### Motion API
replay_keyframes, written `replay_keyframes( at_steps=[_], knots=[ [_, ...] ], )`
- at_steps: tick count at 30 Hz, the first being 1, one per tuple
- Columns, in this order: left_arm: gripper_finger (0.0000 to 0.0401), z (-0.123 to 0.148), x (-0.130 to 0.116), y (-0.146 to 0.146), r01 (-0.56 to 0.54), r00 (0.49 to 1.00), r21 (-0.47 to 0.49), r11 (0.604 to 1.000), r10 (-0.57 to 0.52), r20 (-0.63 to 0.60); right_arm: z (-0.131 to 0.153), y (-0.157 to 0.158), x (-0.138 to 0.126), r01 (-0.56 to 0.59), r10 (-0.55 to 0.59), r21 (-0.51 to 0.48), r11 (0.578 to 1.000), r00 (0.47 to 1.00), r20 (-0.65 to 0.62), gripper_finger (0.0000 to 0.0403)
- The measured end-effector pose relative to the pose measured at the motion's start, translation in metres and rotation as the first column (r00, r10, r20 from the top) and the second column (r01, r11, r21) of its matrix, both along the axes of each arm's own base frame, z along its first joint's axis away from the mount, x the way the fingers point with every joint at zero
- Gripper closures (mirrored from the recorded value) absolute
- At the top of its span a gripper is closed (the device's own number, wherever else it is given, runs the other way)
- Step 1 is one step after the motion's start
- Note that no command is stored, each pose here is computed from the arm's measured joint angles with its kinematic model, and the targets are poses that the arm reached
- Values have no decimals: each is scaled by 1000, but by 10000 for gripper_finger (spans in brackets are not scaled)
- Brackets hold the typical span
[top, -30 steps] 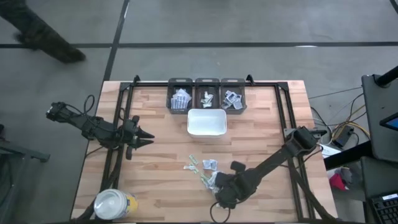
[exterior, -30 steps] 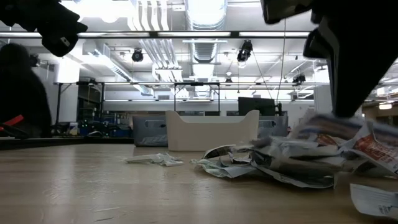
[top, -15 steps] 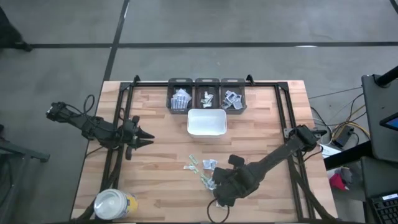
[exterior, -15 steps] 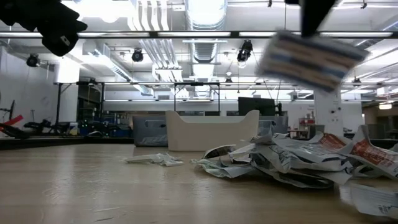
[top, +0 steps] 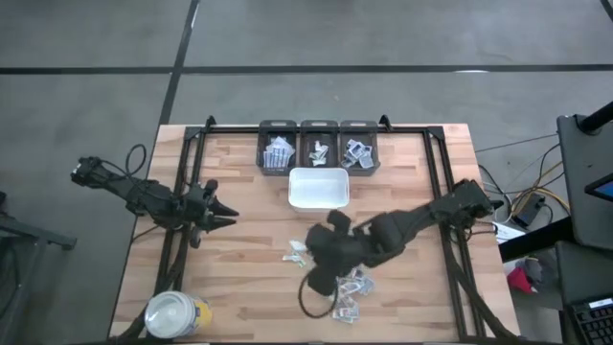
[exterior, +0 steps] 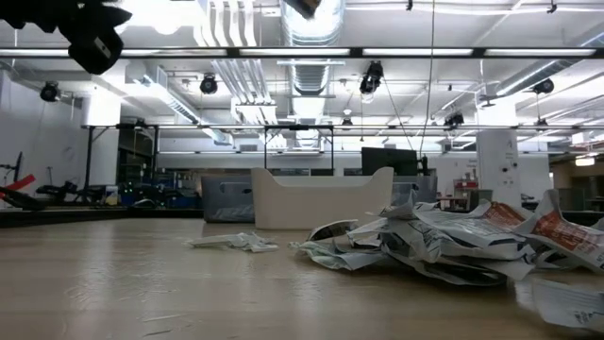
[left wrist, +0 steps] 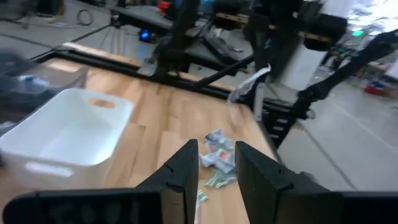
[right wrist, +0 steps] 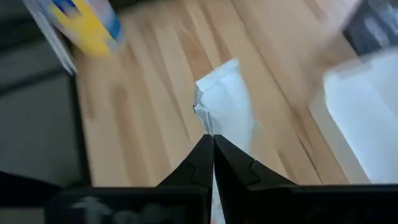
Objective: Pick & Place First Aid Supplies
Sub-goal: Put the white fingertip band aid into the left black bin
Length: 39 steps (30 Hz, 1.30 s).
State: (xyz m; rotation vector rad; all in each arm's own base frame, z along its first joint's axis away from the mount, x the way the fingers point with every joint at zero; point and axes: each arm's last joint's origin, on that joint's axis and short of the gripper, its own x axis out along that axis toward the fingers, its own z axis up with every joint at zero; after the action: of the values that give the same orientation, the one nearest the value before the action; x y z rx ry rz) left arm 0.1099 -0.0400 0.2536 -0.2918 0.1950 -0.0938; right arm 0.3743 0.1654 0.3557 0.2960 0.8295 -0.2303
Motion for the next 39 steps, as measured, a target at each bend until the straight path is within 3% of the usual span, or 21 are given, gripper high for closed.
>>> replay_keyframes(
  at_steps=[8,19,23,39],
  knots=[
    [302,5,9,-9,164,985,20,986,-165,50,24,-28,24,-131,98,144,981,971,218,395],
    [302,14,21,-15,180,972,-34,983,-173,160,42,-68,52,-341,201,219,914,850,488,395],
    [302,23,22,-15,186,956,-56,981,-167,243,45,-80,56,-356,198,226,906,833,517,395],
    [302,32,32,-14,90,937,-88,992,-54,346,46,-86,58,-376,207,227,898,818,536,395]
  ],
)
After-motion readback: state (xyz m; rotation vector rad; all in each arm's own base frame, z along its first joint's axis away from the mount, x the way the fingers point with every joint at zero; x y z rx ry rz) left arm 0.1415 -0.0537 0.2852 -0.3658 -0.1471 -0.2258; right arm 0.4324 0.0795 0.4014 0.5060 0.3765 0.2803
